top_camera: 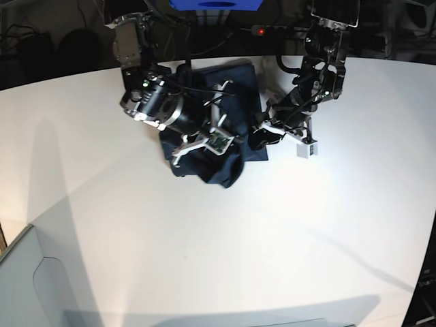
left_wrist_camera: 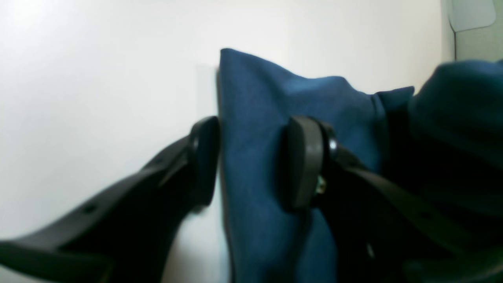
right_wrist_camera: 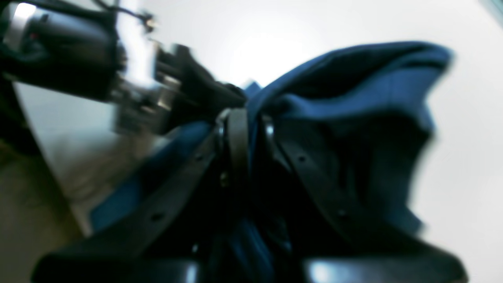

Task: Fold the T-shirt properly
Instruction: 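Grasp the folded bundle's edge with both grippers, then fold the bundle over with the right gripper, flattening it into a square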

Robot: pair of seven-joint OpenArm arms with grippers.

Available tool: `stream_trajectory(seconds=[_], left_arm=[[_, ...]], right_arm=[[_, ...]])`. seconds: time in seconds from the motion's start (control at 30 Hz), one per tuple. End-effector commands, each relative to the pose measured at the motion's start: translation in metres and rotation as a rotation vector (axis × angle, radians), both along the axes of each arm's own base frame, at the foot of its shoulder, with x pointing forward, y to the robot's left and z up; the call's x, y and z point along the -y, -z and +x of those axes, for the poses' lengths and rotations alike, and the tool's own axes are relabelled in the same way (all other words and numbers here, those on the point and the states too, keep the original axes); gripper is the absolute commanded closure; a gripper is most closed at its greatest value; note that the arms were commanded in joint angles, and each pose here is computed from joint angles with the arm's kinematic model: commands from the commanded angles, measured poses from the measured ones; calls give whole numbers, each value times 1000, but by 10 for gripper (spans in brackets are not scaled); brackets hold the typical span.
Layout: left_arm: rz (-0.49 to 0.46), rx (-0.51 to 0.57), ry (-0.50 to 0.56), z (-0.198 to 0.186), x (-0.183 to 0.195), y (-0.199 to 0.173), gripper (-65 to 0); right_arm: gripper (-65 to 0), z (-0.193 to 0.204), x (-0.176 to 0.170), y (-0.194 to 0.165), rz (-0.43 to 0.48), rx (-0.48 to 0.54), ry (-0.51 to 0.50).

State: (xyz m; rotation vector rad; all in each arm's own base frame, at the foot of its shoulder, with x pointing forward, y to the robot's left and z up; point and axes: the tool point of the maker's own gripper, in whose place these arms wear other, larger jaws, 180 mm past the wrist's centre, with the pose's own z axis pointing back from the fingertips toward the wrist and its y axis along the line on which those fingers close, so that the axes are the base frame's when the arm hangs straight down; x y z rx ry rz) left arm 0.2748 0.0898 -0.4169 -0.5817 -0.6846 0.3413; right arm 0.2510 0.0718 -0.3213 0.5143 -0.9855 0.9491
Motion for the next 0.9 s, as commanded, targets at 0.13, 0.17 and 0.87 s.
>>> stream_trajectory(seconds=[0.13,0.17,0.87], left_arm=[[17,-44,2,-7,-4,7,-280],[17,-44,2,-7,-4,7,-280],[126,68,-317,-32,-130,-46,-281]], right_arm=[[0,-3,-28,-14,105,24,-69],[0,-3,-30,-13,118,17,-69],[-489,2,-7,-43,149,104,3]])
